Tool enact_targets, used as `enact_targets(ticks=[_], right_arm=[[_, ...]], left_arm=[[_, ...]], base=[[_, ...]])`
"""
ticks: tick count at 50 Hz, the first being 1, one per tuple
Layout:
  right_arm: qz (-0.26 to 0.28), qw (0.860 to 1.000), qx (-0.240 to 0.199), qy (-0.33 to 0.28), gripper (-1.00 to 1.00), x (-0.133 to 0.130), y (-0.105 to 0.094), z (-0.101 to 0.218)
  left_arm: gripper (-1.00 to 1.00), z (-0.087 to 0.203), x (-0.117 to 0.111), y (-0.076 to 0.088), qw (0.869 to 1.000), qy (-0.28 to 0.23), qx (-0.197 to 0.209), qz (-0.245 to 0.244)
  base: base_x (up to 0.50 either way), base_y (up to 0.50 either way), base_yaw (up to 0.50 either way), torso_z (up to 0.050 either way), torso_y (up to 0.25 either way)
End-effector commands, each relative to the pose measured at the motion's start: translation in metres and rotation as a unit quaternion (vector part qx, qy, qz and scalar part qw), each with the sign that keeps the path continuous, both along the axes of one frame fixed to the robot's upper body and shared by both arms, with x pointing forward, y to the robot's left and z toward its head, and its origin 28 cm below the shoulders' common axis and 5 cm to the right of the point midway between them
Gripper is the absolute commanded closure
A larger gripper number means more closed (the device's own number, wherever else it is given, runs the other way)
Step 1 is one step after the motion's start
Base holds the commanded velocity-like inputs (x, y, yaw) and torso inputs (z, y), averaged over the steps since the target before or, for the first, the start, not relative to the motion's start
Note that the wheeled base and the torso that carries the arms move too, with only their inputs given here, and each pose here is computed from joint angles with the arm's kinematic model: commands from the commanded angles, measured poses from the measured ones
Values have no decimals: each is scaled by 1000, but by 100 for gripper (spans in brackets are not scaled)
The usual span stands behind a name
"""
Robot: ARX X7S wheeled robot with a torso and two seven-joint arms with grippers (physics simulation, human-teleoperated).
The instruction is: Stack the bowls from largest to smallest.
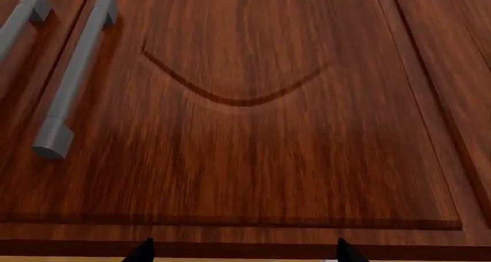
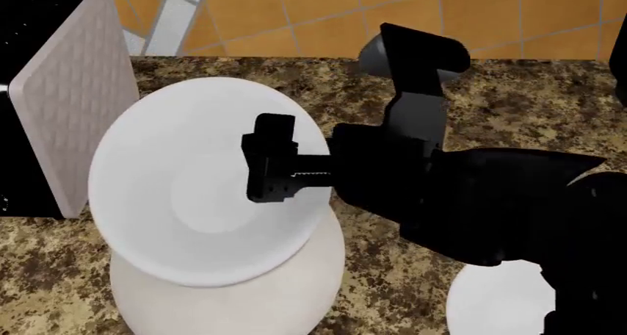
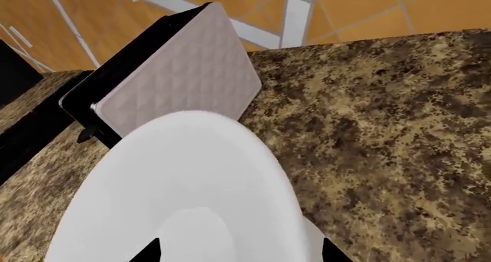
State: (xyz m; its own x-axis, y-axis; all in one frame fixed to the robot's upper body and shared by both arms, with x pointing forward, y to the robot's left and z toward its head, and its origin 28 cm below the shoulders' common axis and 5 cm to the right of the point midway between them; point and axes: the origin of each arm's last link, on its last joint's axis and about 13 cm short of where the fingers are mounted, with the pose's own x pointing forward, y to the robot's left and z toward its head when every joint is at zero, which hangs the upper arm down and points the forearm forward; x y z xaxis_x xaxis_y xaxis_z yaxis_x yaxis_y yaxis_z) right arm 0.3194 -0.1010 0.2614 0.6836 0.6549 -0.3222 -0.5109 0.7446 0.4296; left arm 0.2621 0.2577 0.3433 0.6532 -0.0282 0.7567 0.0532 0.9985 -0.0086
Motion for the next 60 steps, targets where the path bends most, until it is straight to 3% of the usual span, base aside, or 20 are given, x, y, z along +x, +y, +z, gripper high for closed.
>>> enact_targets(ticks=[1,23,35,48,60], right_arm=[[-9,999,-13,-30,-100,-6,-4,25],[-77,991,-81,-70,-100,-53,-41,63],[-125,979,-140,-74,-100,-89,-63,81],[-191,958,-208,-45,-100,-132,-88,92],[-205,949,-241,0,-100,-144,-95,82]], left_arm=[[-100,1,-2,0,1000,-2,0,-1],[-100,1,0,-4,1000,-1,-1,-9],[-100,1,-3,-4,1000,-3,-2,-12],[-100,-3,-1,-4,1000,0,-6,-14],[-100,-7,1,-4,1000,5,-7,-15]], base=[[0,0,0,0,0],[0,0,0,0,0],[0,0,0,0,0],[0,0,0,0,0],[0,0,0,0,0]])
